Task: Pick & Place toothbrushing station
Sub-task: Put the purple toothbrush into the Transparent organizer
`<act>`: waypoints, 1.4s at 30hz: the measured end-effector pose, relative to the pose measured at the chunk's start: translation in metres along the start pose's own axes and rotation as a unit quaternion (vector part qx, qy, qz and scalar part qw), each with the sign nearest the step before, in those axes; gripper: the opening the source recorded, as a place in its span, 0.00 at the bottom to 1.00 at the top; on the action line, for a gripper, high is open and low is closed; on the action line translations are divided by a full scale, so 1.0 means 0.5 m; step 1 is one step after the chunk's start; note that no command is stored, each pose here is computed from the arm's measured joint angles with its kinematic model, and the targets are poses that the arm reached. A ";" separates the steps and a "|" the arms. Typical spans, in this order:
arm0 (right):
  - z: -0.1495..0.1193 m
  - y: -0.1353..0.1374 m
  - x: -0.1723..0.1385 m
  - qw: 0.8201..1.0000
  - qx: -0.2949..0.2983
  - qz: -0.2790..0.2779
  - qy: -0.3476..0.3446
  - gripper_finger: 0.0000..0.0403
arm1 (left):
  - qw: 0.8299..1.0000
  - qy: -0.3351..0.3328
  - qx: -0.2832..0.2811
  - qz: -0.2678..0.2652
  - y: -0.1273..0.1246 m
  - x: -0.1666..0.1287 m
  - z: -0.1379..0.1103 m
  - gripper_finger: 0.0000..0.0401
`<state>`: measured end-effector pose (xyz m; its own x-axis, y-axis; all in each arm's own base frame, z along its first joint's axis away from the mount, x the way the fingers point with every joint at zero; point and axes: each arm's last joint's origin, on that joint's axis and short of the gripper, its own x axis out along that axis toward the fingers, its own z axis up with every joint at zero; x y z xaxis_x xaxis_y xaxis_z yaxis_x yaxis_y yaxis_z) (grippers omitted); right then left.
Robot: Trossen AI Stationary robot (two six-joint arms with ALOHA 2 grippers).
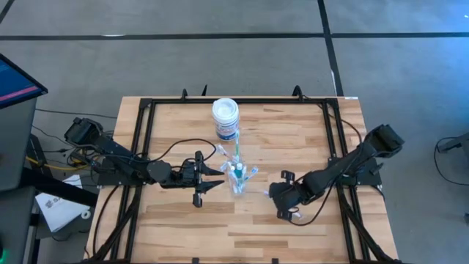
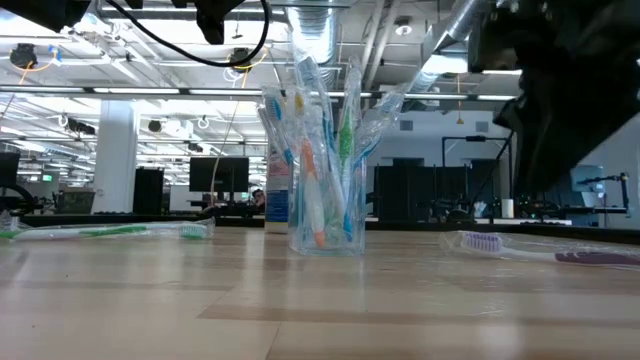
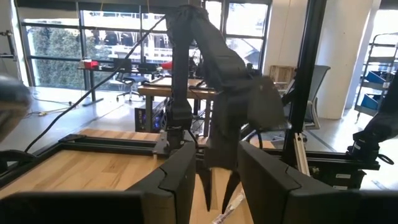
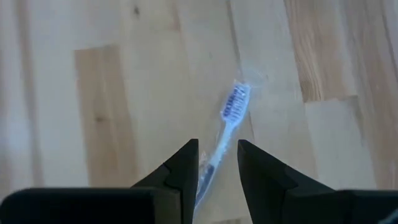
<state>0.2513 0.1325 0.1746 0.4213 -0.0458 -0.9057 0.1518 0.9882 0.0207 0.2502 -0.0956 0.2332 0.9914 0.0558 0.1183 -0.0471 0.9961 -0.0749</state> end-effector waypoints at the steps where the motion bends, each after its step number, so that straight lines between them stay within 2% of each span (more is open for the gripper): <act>1: -0.001 0.001 0.007 1.000 0.003 -0.007 0.001 0.26 | 1.000 0.001 0.000 0.000 0.000 0.000 0.000 0.28; 14: -0.018 0.007 0.072 0.998 0.007 -0.045 0.041 0.26 | 1.000 0.001 0.000 0.000 0.000 0.000 -0.001 0.28; 27: -0.008 0.013 0.062 0.999 0.019 -0.024 0.019 0.26 | 1.000 0.001 0.001 0.000 0.000 -0.001 -0.001 0.28; 42: -0.014 0.013 0.083 0.999 0.015 -0.037 0.031 0.26 | 1.000 0.001 0.001 0.000 0.000 -0.001 -0.001 0.28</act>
<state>0.2636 0.1379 0.1342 0.3525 -0.1089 -0.9294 0.2077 0.9775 -0.0358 0.2499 -0.0956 0.2325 0.9917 0.0553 0.1159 -0.0469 0.9962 -0.0739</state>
